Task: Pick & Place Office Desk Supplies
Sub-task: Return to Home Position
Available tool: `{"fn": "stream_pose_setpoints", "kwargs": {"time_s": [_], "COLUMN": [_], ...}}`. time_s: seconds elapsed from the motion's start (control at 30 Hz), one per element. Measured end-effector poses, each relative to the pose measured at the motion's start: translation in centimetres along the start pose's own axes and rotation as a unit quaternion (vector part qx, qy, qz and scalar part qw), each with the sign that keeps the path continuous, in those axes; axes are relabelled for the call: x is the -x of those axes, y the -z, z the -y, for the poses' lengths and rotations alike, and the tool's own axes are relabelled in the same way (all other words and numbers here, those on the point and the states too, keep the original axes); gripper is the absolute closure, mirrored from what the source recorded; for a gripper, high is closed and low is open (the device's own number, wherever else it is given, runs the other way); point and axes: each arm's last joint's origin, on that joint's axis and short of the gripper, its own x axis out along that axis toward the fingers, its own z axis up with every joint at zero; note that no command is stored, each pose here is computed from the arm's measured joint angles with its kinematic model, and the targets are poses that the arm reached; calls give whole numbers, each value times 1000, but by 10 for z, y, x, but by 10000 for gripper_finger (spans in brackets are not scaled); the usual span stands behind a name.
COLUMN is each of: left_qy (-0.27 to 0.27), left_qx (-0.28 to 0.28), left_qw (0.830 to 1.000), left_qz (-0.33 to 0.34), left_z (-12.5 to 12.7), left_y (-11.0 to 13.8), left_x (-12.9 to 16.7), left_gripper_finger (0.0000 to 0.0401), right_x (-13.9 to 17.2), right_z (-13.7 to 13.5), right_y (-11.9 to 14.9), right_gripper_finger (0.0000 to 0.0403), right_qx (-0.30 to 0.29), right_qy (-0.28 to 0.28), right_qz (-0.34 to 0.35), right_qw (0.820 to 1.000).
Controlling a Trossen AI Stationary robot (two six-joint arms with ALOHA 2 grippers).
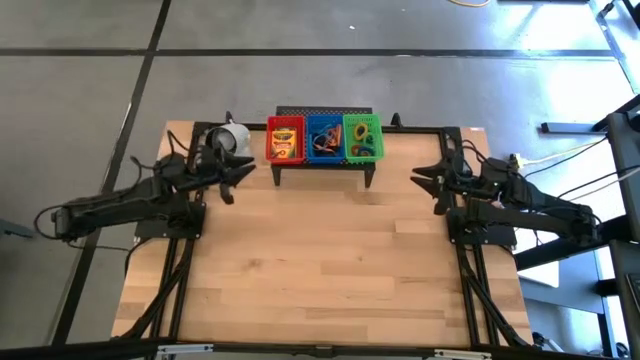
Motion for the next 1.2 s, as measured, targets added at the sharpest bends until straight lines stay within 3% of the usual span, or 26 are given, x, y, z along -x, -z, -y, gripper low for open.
{"fn": "stream_pose_setpoints", "kwargs": {"time_s": [0.3, 0.63, 1.2], "left_qy": [-2, -5, -5], "left_qx": [35, 28, 4], "left_qw": [999, 999, 1000], "left_qz": [-11, -26, -27], "left_z": [-6, -11, -13], "left_y": [37, 62, 74], "left_x": [0, 3, 5], "left_gripper_finger": [297, 299, 297], "right_x": [-8, -15, -29], "right_z": [2, 5, 10], "right_y": [20, 35, 68], "right_gripper_finger": [273, 273, 273], "right_qx": [-3, 0, -26], "right_qy": [-32, -31, -57], "right_qz": [17, 9, 56], "right_qw": [999, 999, 996]}}
